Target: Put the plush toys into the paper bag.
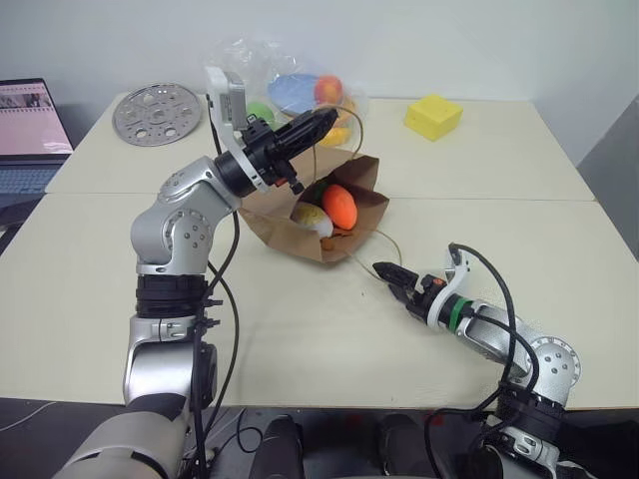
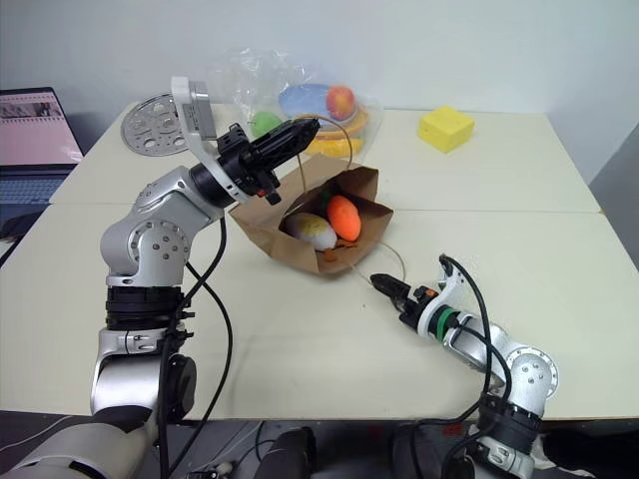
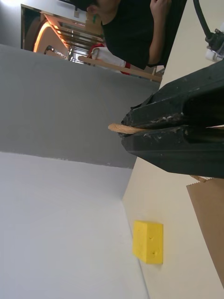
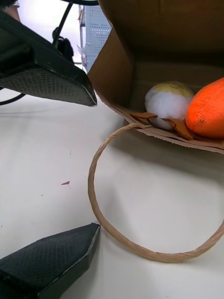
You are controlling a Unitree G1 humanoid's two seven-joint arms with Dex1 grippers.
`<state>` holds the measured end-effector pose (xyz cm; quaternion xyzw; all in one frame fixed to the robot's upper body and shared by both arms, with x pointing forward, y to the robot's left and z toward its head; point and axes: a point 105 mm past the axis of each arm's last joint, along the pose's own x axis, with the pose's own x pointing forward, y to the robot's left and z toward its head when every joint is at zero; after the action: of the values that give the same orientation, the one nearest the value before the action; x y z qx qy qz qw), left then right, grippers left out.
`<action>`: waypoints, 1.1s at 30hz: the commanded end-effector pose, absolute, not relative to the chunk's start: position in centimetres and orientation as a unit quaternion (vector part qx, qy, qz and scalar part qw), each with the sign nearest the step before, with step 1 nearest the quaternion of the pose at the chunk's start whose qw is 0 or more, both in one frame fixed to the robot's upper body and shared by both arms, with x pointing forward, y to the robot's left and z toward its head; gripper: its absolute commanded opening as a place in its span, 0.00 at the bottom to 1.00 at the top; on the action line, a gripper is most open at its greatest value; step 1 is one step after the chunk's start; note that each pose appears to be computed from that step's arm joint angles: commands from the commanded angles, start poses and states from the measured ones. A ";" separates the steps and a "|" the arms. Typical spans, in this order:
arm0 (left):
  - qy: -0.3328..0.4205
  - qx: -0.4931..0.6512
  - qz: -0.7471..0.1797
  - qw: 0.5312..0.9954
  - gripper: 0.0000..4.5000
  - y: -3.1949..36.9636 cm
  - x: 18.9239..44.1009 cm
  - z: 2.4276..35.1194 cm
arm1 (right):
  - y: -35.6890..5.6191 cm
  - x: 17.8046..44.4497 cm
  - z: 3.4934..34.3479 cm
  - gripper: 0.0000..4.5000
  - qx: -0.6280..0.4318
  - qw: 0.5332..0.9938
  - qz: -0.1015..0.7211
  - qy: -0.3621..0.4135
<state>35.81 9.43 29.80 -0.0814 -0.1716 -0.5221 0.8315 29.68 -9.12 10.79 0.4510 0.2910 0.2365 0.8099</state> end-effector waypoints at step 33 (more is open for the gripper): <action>-0.196 -0.064 -0.527 0.824 0.00 9.4 34.8 31.1 | -8.9 33.5 11.7 0.93 0.539 0.789 0.152 0.252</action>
<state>35.69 9.39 29.88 -0.0793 -0.1729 -0.5213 0.8319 33.19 -8.72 11.68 0.5379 0.2541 0.1617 0.7873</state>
